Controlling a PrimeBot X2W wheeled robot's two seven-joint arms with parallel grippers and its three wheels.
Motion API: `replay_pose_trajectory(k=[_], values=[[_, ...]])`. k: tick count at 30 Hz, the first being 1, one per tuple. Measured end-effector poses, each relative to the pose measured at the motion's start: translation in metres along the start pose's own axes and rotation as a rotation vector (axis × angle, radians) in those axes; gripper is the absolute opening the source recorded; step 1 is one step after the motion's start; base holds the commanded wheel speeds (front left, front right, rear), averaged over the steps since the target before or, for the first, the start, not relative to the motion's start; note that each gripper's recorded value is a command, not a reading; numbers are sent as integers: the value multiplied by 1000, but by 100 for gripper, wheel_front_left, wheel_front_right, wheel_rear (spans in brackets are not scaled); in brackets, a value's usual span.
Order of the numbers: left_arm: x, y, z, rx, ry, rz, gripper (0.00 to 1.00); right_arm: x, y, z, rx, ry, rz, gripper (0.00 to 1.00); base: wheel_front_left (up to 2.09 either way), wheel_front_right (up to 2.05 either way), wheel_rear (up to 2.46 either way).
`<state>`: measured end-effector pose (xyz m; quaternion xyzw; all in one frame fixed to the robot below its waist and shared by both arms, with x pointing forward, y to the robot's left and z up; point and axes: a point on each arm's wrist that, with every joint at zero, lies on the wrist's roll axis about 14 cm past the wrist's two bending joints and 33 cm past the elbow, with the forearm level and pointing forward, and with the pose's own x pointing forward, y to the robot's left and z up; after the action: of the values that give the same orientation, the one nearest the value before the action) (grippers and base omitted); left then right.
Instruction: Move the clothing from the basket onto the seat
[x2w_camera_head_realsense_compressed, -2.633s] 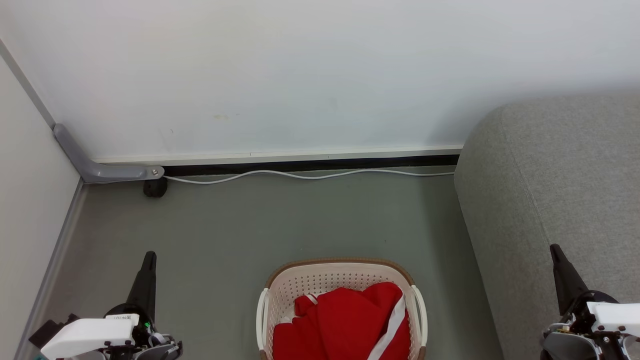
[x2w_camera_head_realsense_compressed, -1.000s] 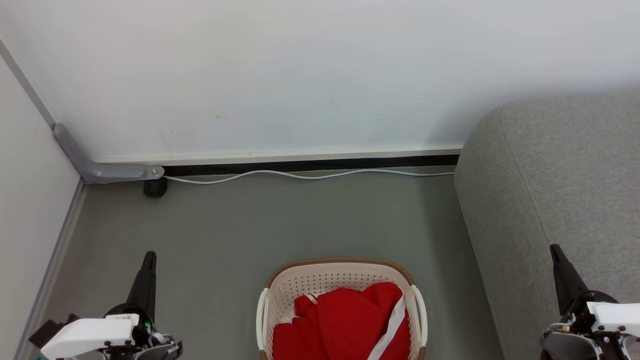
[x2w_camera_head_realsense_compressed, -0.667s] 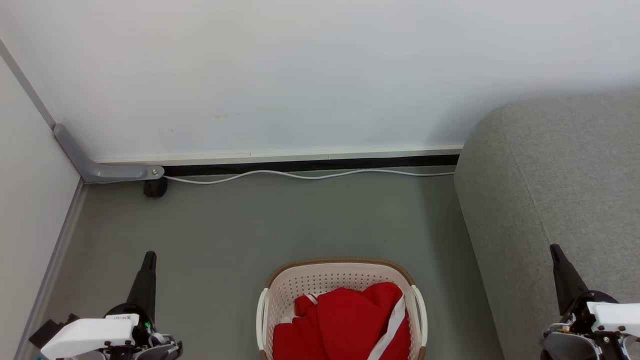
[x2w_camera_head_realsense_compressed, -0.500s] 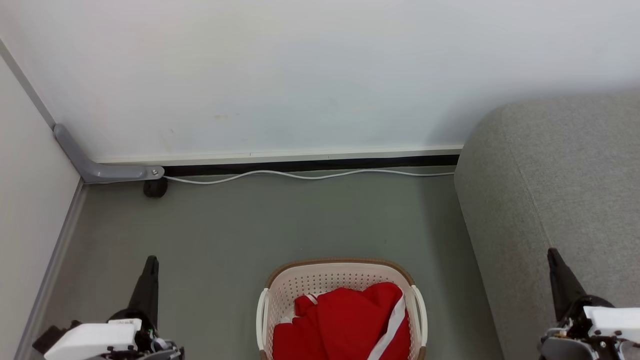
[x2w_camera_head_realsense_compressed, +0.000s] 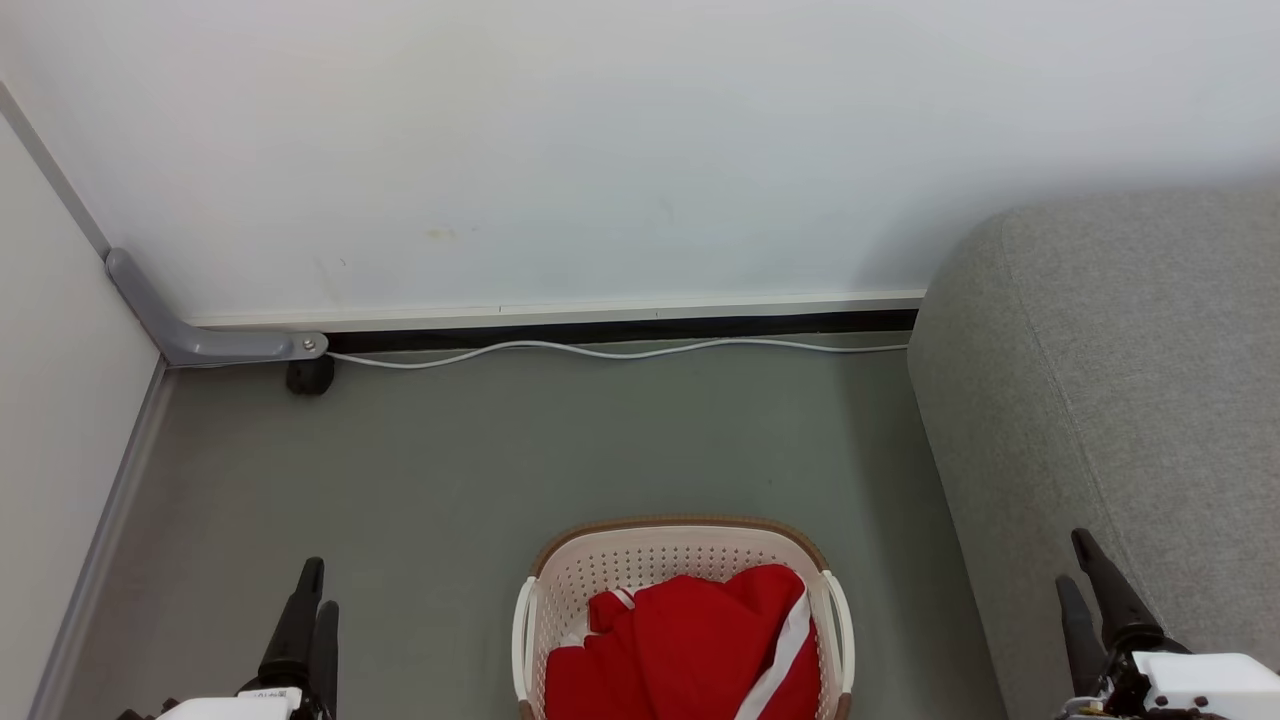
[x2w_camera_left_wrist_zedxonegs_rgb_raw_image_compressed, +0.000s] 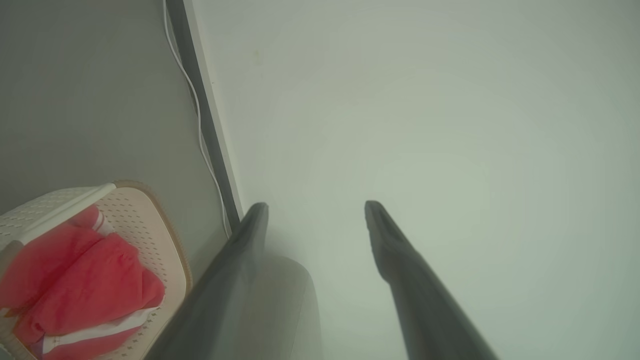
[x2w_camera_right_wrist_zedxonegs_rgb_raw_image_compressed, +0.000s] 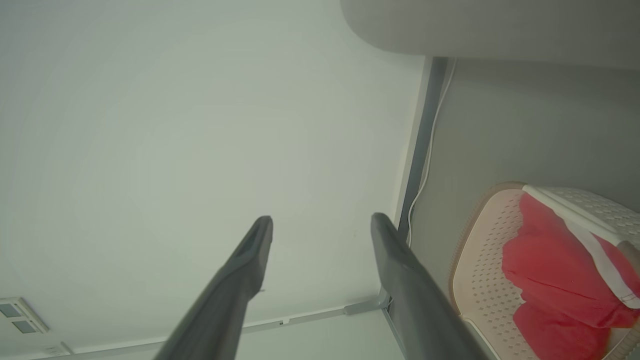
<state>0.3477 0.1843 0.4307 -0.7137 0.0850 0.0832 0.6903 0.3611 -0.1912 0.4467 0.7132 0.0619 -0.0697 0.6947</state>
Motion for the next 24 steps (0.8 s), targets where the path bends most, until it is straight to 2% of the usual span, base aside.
replay_pose_trajectory(k=[9,24], values=[[6,-7,-1,24,-8,-16,100,7,7,-5,-43,11,15,100,0,0,0],[12,-11,0,181,-14,-19,100,19,18,-13,-177,34,36,100,0,0,0]])
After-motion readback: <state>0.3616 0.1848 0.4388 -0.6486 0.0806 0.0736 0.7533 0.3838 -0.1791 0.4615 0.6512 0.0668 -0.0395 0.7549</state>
